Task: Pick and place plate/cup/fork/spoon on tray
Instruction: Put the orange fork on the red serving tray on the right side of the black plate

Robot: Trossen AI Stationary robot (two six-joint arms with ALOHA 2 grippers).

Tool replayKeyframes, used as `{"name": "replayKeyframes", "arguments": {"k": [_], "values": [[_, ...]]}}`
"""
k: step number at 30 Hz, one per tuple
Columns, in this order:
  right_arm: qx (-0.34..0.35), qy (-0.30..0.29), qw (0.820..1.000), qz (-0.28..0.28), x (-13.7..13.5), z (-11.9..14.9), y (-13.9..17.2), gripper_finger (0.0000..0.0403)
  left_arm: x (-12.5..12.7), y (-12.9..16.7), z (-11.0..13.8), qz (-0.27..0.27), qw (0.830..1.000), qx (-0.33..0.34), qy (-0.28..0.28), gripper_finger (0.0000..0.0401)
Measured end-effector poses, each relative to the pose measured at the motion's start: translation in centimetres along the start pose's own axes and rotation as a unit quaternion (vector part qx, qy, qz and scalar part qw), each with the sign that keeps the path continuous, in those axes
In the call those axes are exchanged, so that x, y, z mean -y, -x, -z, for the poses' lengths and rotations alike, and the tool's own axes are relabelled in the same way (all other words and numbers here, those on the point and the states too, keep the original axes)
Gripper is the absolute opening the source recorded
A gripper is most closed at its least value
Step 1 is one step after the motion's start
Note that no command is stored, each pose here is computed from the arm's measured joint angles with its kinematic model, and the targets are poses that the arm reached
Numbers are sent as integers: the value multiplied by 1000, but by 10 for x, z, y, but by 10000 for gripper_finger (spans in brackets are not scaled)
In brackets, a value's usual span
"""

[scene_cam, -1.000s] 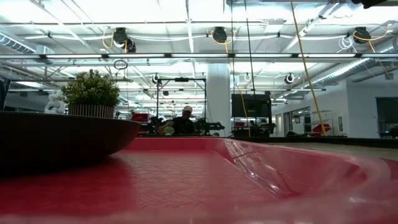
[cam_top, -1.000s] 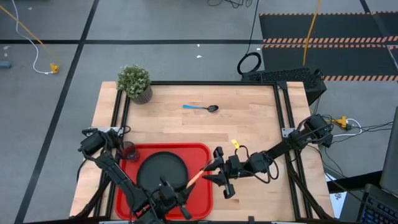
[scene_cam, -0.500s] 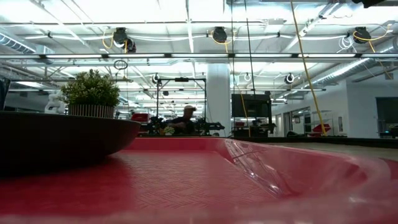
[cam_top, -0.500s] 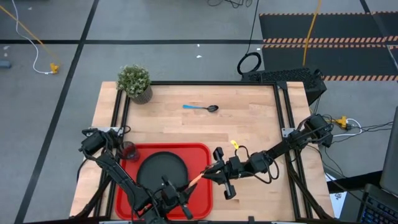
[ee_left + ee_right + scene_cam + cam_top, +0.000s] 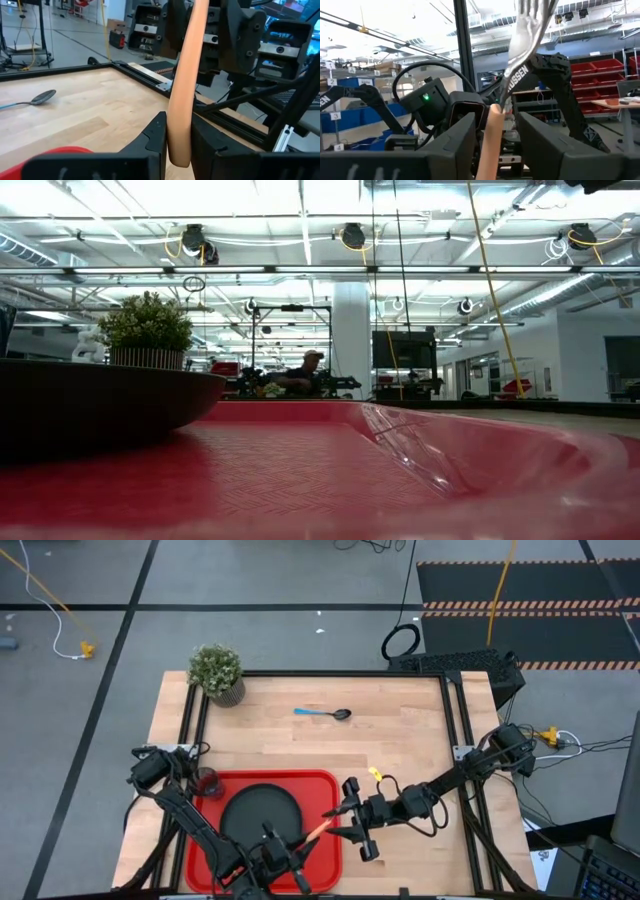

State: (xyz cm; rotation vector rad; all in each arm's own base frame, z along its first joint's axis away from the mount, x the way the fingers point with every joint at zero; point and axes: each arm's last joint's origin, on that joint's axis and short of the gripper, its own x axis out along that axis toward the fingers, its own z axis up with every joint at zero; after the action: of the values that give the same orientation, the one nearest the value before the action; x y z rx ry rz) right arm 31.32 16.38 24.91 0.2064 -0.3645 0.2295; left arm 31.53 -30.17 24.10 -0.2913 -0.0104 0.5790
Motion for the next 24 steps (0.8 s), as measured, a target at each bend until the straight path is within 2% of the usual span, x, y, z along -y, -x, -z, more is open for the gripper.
{"name": "replayKeyframes", "arguments": {"k": [6, 13, 16, 18, 21, 24], "values": [[12, 9, 1000, -9, -1, -2, 0, 111, 0, -1, 0, 0, 1000, 0, -4, 51], [13, -1, 1000, -14, 0, -3, 0, 17, -1, -7, 0, 7, 1000, -10, -14, 55], [11, -16, 1000, -14, 0, -2, 0, 18, 0, -7, 0, 18, 999, -17, -32, 66], [11, -25, 1000, -14, 0, -2, 0, 19, 2, -7, -1, 33, 998, -24, -55, 88], [4, -34, 999, -11, 0, -2, 0, 14, 3, -1, -5, 49, 996, -28, -74, 144], [-22, -45, 999, 4, 1, -3, 0, 14, 4, 14, -24, 65, 995, -24, -78, 209]]}}
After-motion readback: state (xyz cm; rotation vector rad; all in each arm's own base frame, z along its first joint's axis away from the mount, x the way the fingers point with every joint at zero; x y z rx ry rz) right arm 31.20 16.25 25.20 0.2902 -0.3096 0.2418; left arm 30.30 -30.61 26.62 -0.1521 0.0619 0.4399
